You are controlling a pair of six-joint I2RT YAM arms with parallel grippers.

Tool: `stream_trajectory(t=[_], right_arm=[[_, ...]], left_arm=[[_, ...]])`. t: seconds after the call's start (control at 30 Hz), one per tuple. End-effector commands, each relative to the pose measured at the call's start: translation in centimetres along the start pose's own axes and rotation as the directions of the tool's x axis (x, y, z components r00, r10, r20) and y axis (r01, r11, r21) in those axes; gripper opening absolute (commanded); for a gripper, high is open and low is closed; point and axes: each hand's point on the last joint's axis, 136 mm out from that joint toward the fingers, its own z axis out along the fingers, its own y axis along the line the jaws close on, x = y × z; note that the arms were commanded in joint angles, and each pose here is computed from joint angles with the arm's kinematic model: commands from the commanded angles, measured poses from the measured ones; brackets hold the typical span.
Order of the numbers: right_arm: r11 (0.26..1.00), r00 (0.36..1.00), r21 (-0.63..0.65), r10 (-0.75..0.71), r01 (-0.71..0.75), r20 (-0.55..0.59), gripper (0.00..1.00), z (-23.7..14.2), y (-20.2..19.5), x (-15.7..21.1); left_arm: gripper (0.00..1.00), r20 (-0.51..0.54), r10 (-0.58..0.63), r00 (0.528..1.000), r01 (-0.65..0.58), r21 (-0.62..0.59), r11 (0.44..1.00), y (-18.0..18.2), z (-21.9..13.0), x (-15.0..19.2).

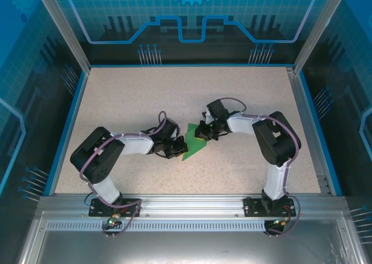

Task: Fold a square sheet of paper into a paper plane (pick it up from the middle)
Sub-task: Fourth fold the wing at the center of the table.

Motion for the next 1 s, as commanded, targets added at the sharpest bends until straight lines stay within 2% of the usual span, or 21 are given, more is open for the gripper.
stream_trajectory(t=[0.0, 0.13, 0.43, 0.6, 0.97], right_arm=[[0.998, 0.997, -0.003, -0.057, 0.057, 0.044, 0.09, -1.6, 1.8, -0.6], [0.995, 0.994, 0.005, -0.1, 0.1, 0.031, 0.09, -0.7, 3.2, 0.6], [0.994, 0.995, 0.04, -0.097, 0.098, -0.027, 0.09, 2.6, 2.6, 2.3], [0.979, 0.997, 0.197, -0.065, 0.058, 0.028, 0.09, 2.1, -1.5, 0.5], [0.983, 0.994, 0.179, 0.02, -0.039, 0.109, 0.1, -0.1, -4.9, -3.6]], left_arm=[[0.02, -0.098, -0.051, 0.994, 0.029, -0.222, 0.975, 6.1, 0.7, 3.3], [0.01, -0.11, -0.037, 0.993, 0.012, -0.222, 0.975, 5.7, 1.1, 3.1], [0.01, -0.114, -0.03, 0.993, 0.004, -0.223, 0.975, 5.5, 1.1, 3.1], [0.01, -0.116, -0.033, 0.993, 0.005, -0.232, 0.973, 5.9, 1.0, 3.3], [0.0, -0.136, -0.057, 0.989, 0.022, -0.247, 0.969, 7.4, 1.4, 4.3]])
